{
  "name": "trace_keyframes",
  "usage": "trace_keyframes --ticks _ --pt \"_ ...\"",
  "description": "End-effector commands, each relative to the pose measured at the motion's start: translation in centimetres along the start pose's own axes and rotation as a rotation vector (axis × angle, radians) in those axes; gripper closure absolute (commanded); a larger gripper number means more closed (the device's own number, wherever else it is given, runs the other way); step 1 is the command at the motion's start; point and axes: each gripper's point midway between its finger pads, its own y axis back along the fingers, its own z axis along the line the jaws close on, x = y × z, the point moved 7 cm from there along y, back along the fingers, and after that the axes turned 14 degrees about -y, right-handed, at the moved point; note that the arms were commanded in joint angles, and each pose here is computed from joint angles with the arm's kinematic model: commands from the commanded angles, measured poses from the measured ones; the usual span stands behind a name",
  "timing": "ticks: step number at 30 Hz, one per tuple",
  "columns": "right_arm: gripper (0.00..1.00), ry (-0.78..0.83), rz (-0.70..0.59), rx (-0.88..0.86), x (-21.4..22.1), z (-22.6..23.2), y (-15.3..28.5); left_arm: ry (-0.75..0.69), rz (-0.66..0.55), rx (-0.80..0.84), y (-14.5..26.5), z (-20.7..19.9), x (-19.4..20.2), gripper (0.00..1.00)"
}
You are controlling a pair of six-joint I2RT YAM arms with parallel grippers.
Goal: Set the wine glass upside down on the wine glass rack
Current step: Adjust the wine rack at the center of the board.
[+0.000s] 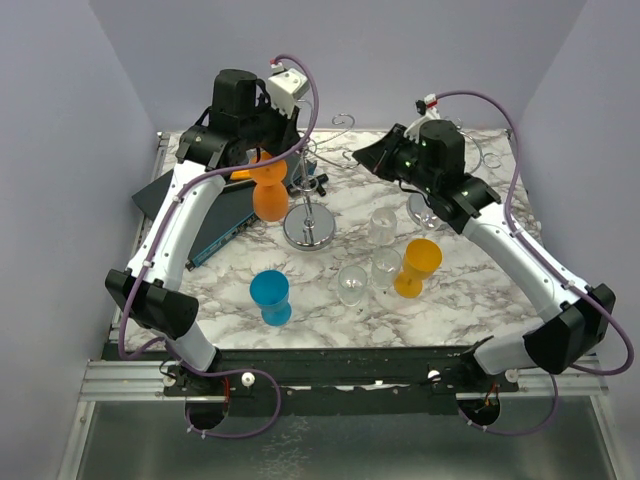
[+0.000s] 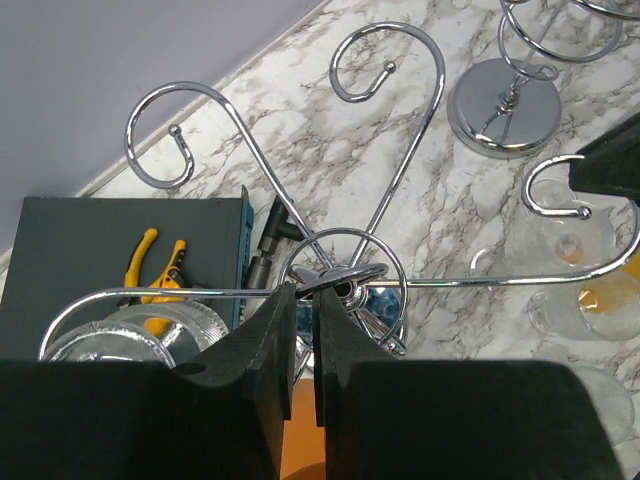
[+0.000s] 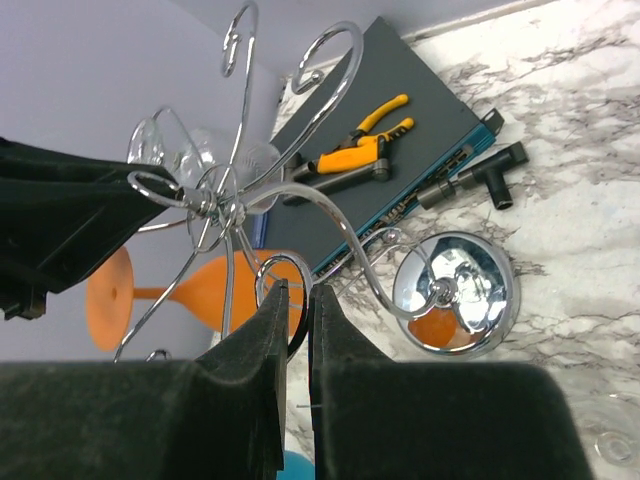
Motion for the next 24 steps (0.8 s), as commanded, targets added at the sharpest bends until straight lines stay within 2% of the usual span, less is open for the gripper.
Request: trace_keyframes --ticks 1,12,16,20,24 --pt "0.95 -0.001 0.268 0.007 6.0 -0.6 1.1 -0.026 -0.009 -0.082 -1.7 1.8 0.0 0.84" --pt "0.94 -0.014 0.267 -0.006 7.1 -0.1 2.7 -0.022 -0.011 -0.056 -1.9 1.2 0.2 0.84" --pt "0.88 -0.003 0.255 -0.01 6.7 0.2 3.1 -0.022 -0.012 -0.041 -1.9 0.9 0.3 0.84" --pt "0.77 0.039 0.218 0.004 5.8 0.7 3.3 -0.026 -0.017 -0.049 -1.3 0.8 0.1 0.83" --pt "0.69 0.079 0.192 0.021 4.9 1.2 3.2 -0.041 -0.021 -0.076 -0.6 1.0 -0.2 0.73"
